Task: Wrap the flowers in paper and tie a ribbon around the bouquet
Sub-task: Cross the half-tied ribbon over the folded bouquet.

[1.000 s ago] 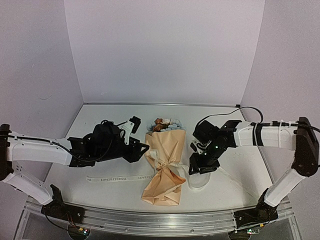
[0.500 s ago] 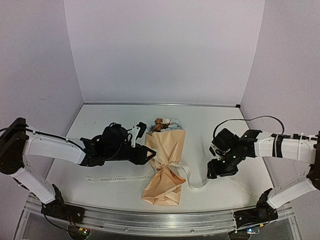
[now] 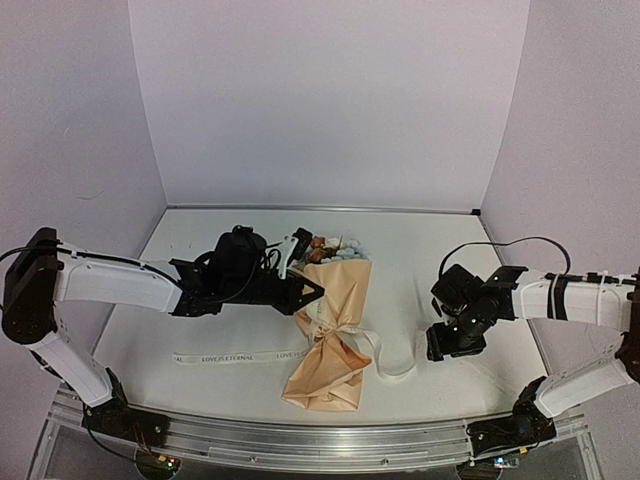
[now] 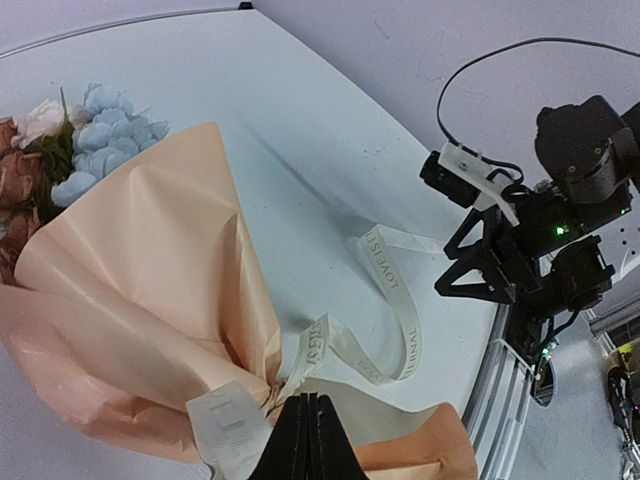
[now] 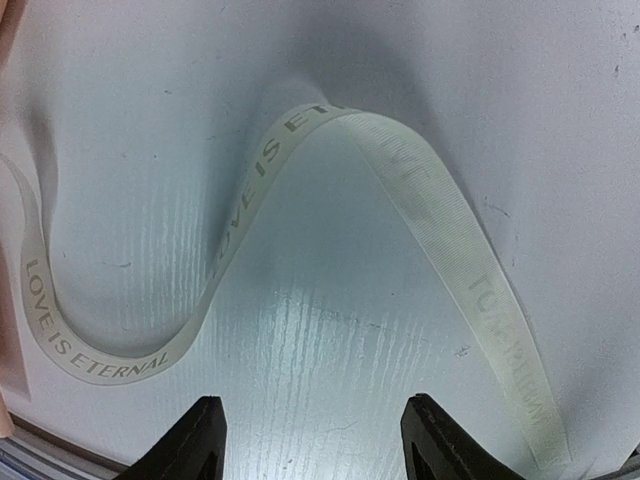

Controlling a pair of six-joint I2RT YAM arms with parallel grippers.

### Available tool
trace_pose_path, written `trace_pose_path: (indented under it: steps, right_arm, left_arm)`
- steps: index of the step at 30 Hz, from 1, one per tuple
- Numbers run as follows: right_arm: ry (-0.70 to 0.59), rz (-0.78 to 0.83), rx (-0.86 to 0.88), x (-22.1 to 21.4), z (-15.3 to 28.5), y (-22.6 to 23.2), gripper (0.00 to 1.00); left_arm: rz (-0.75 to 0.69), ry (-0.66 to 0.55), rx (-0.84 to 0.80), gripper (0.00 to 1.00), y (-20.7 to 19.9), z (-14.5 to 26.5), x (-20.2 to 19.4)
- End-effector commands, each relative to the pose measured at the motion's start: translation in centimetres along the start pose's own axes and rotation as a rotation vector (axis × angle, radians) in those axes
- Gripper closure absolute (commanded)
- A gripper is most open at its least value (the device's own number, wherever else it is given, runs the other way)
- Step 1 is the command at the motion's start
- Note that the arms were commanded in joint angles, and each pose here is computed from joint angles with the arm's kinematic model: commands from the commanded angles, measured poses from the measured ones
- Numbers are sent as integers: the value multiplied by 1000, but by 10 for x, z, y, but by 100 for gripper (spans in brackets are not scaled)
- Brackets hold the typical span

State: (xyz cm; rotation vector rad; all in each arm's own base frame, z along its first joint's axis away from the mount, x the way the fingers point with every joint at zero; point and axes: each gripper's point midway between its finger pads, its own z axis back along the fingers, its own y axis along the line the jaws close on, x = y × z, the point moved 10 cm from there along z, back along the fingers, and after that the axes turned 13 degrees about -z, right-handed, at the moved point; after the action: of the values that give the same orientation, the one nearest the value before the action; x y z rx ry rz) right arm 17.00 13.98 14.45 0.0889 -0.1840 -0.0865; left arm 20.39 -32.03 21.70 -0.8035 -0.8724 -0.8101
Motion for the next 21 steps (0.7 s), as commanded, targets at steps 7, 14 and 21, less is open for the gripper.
trace_pose_path:
  steps: [7, 14, 21]
  right_arm:
    - [-35, -65, -22, 4, 5, -8, 39]
    - [-35, -72, -17, 6, 8, -8, 38]
    - [-30, -75, -16, 6, 10, -8, 38]
  left_arm:
    - [21, 101, 152, 56, 6, 11, 15]
    - [101, 179, 83, 57, 3, 0, 10]
    - [120, 218, 63, 63, 5, -11, 13]
